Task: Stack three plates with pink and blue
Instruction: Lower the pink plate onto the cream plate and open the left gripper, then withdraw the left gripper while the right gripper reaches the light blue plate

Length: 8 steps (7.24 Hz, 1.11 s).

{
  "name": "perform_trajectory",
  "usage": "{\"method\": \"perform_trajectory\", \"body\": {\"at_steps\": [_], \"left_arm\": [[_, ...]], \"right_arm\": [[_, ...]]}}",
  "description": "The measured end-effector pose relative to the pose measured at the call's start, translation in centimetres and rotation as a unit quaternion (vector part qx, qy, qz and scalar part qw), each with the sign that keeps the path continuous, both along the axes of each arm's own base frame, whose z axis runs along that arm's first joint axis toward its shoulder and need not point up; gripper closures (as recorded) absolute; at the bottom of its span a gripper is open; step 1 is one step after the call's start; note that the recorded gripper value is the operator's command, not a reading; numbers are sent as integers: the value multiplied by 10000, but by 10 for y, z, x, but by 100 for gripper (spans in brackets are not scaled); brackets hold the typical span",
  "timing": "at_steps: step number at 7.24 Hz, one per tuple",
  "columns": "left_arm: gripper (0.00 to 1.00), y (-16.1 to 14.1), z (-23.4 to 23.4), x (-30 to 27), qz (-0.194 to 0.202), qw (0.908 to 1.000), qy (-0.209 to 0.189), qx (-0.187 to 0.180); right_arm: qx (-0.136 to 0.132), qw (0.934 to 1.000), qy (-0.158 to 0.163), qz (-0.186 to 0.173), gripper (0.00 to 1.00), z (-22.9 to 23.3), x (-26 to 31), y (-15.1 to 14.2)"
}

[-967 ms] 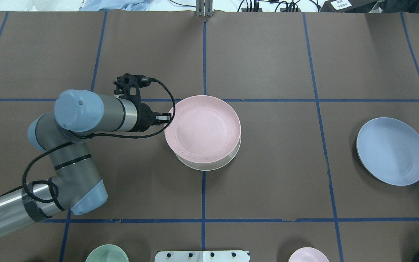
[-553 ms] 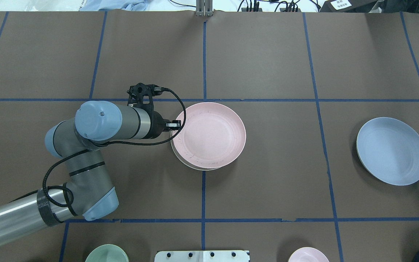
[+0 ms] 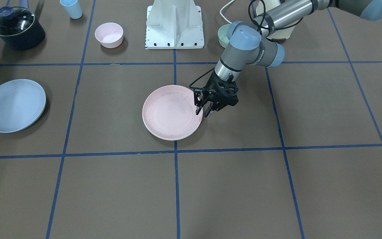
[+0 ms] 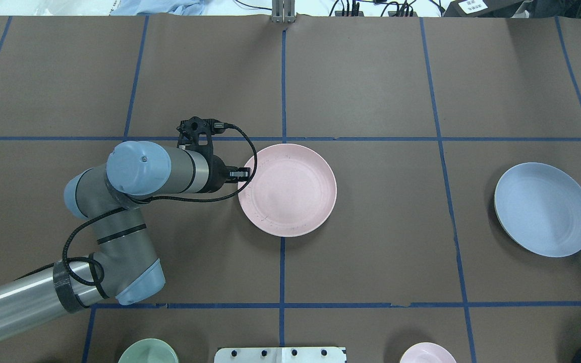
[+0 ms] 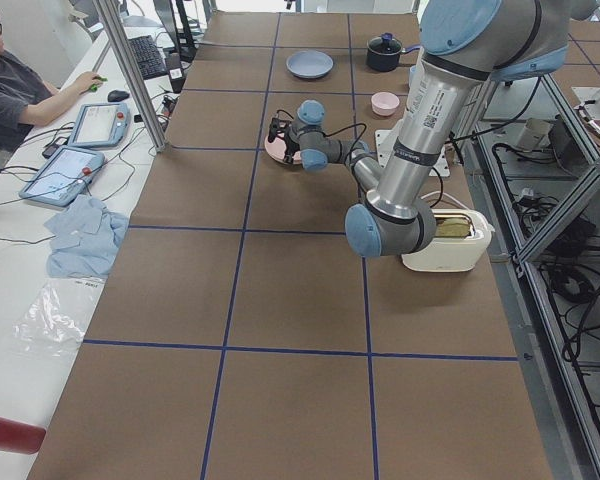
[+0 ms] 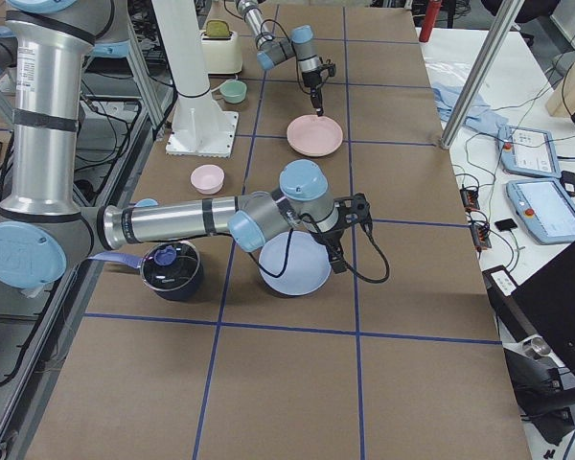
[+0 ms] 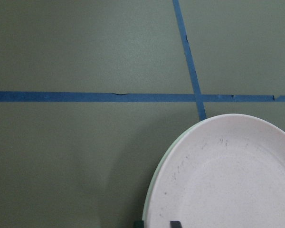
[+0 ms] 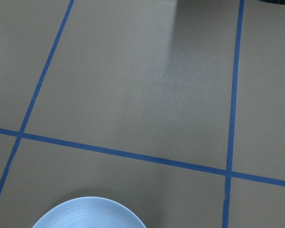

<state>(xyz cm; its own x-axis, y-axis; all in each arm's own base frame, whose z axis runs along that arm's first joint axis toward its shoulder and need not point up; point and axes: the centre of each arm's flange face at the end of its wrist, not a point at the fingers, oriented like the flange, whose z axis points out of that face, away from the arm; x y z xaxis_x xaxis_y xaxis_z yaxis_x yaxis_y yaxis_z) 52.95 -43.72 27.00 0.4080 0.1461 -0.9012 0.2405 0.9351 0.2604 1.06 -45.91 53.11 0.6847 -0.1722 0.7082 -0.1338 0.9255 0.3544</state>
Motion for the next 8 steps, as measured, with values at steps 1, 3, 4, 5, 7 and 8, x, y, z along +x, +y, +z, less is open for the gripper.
{"method": "perform_trajectory", "body": {"at_steps": [1,3,4,5,7,8], "left_arm": [[0,-2,-5,-14,12,9999,16,151],[0,-22,2,-73,261,9969,-219,710],[0,-34,18,-116,465,9928,-418,1023],[0,-49,42,-167,694,9853,-668,1413],[0,-75,98,-268,1069,9612,-1239,2219],[0,-80,118,-300,1138,9513,-1466,2462]], "right_arm": [[-27,10000,-15,-22,0,2,-1,1],[-147,9998,-30,-150,0,11,-13,7],[-286,9995,-58,-152,0,16,-24,13],[-409,9991,-95,-63,2,23,-41,22],[-574,9982,-90,145,9,51,-72,57],[-611,9979,-68,224,16,78,-85,71]]}}
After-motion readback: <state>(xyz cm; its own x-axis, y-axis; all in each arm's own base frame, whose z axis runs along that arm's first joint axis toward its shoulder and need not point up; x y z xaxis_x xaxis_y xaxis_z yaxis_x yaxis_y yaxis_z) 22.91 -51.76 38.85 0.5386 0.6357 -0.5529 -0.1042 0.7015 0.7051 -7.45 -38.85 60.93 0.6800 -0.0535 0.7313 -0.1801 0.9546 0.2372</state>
